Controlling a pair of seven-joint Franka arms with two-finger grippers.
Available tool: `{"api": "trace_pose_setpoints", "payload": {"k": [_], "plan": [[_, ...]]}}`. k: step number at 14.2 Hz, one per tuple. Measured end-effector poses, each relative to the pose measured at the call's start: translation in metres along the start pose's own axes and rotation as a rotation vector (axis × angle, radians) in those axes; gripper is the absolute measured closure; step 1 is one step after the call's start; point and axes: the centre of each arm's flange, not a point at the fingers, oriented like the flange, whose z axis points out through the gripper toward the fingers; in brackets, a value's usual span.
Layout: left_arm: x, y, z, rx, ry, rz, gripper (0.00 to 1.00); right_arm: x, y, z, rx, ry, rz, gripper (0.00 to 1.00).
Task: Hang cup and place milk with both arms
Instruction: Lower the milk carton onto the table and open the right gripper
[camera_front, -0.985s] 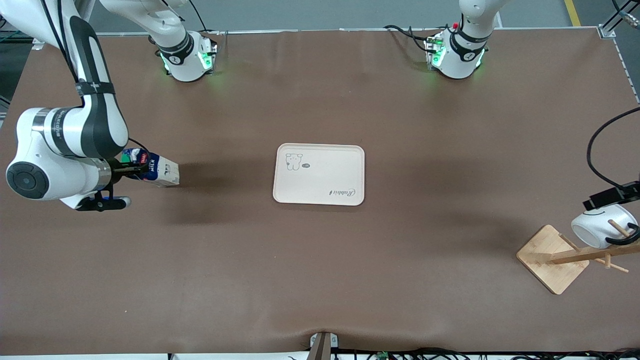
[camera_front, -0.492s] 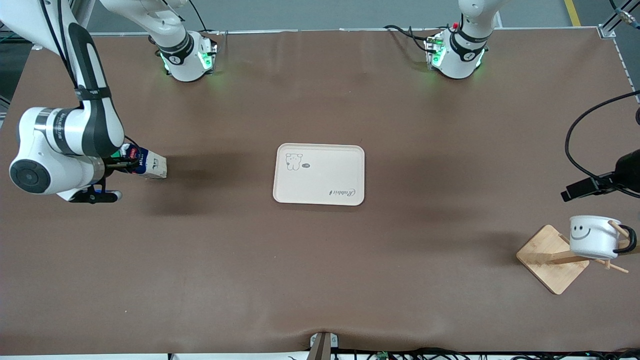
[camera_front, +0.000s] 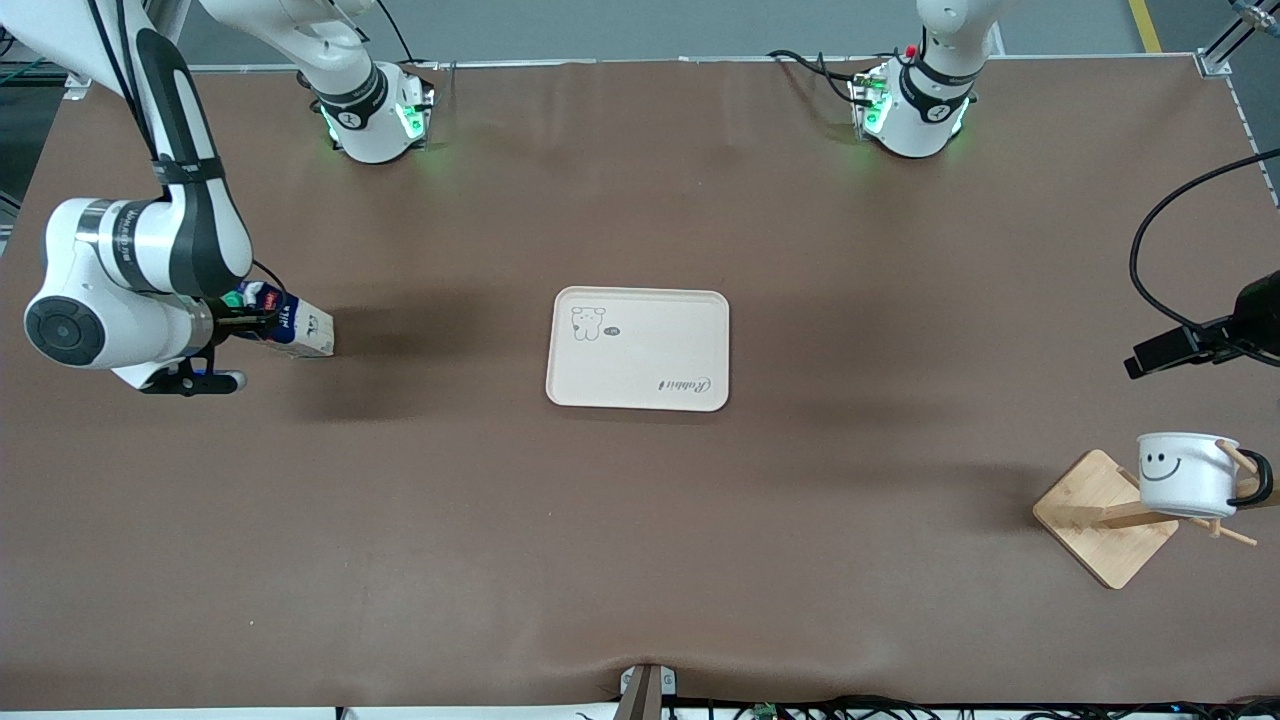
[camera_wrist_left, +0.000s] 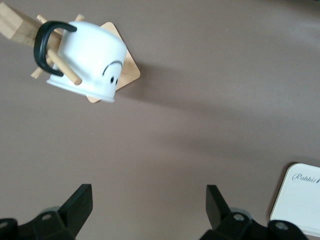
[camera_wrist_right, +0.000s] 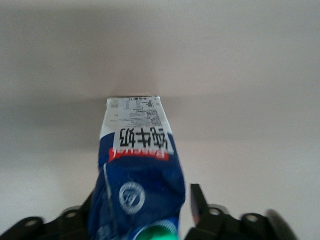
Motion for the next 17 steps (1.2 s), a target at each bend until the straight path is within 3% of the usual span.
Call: {"api": "trace_pose_setpoints", "payload": {"k": [2,5,10,13,14,15,17], "plan": [[-0.011,0.006,-0.018,0.018,0.017,0.010,0.00,0.000,0.000,0.003,0.000,-0.005,-0.001,0.00],[-0.038,0.029,-0.041,0.080,0.002,0.027,0.00,0.000,-0.001,0.003,0.000,-0.005,-0.002,0.00],[-0.068,0.030,-0.059,0.029,-0.025,-0.012,0.00,0.001,-0.003,-0.001,-0.002,0.006,-0.005,0.00],[-0.084,0.031,-0.065,0.031,-0.023,-0.011,0.00,0.002,-0.001,-0.036,-0.005,0.028,0.000,0.00],[-0.090,0.032,-0.068,0.033,-0.018,-0.008,0.00,0.003,-0.002,-0.059,0.010,0.054,0.004,0.00],[-0.095,0.032,-0.071,0.033,-0.013,-0.007,0.00,0.003,-0.007,-0.086,0.065,0.099,0.015,0.00],[-0.101,0.029,-0.075,0.033,-0.010,-0.010,0.00,0.002,-0.017,-0.140,0.232,0.199,0.028,0.00]]}}
